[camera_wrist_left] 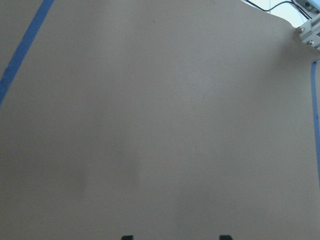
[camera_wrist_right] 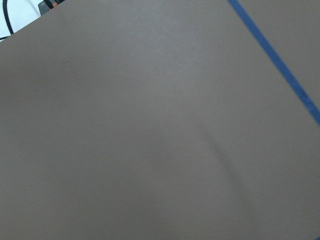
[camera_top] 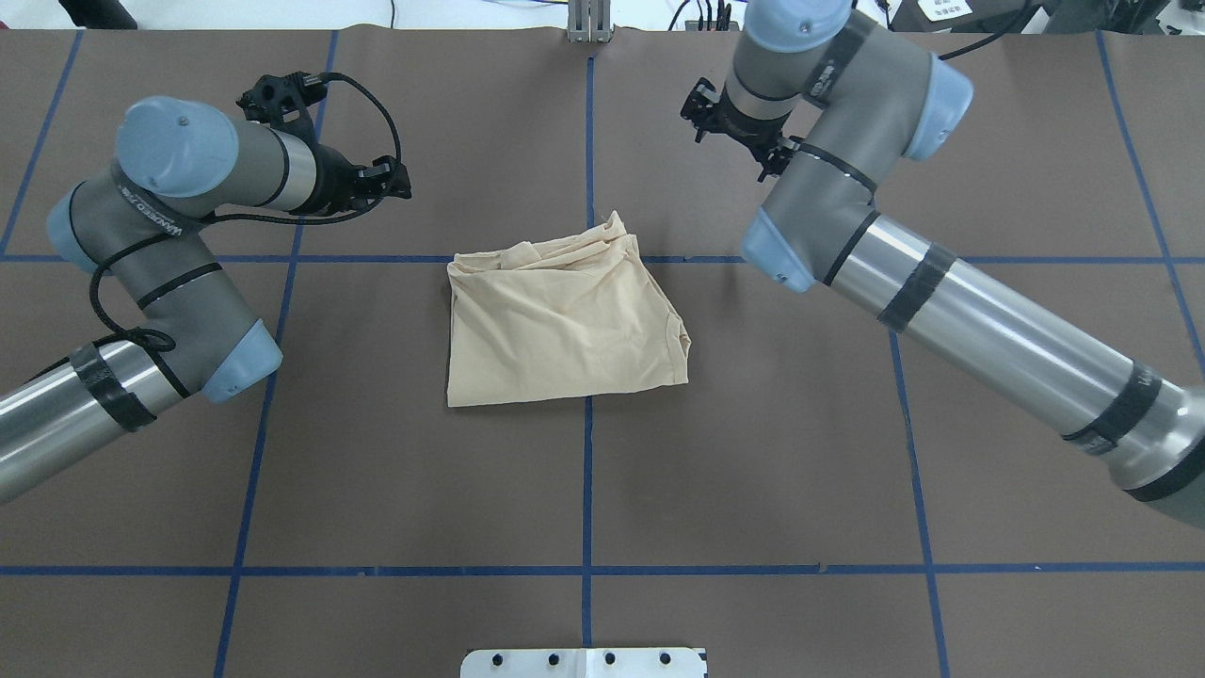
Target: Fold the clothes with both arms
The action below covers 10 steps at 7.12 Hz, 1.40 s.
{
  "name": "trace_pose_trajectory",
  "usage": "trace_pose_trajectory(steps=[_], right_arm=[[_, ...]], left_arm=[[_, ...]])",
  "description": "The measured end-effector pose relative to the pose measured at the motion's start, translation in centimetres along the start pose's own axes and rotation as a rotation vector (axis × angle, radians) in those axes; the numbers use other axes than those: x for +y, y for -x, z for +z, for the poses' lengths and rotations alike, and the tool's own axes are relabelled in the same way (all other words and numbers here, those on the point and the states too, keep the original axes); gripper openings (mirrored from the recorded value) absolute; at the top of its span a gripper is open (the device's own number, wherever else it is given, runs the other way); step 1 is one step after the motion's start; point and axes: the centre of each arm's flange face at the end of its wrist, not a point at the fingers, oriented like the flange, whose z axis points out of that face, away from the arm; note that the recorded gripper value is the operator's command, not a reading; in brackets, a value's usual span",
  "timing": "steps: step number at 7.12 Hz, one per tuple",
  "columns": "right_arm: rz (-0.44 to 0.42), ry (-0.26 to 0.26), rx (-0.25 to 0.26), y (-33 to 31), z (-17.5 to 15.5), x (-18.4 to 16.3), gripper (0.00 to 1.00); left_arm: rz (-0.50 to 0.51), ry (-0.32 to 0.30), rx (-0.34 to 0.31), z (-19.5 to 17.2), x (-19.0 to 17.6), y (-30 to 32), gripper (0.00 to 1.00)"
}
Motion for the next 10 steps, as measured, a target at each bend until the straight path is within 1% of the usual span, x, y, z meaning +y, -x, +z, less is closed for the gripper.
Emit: trace_pose_trajectory(steps=[1, 2, 3, 4, 5, 6, 7, 9, 10], right_arm=[[-0.085, 0.007, 0.004, -4.7, -0.9, -2.9, 1.00], [-0.178, 0.029, 0.009, -10.1, -2.0, -6.5, 1.00], [-0.266, 0.052, 0.012, -16.0, -3.0, -10.3, 1.00], [-0.342, 0.067, 0.017, -22.0, -4.0, -13.6, 1.00], [-0.404, 0.077, 0.023, -27.4, -4.6, -15.9, 1.00], [-0.464, 0.087, 0.037, -32.6, -5.2, -17.5, 1.00], [-0.507, 0.103, 0.041, -37.3, -6.0, -18.6, 1.00], [-0.545, 0.125, 0.009, -44.2, -8.1, -19.9, 1.00], [-0.555, 0.128, 0.004, -45.5, -8.4, -20.0, 1.00]], left_arm=[[0.082, 0.020, 0.003, -2.3, -2.0, 3.5, 0.78], [0.191, 0.041, 0.000, -5.2, -4.4, 8.4, 0.99], [0.312, 0.057, -0.011, -8.3, -6.4, 13.9, 1.00], [0.411, 0.073, -0.021, -11.3, -7.6, 19.4, 1.00], [0.479, 0.085, -0.026, -14.2, -8.0, 24.5, 1.00], [0.502, 0.098, -0.033, -16.9, -7.9, 29.0, 1.00], [0.491, 0.115, -0.059, -18.9, -8.3, 32.2, 1.00], [0.480, 0.174, -0.119, -21.0, -9.0, 36.0, 1.00], [0.480, 0.192, -0.130, -21.4, -8.9, 36.5, 1.00]])
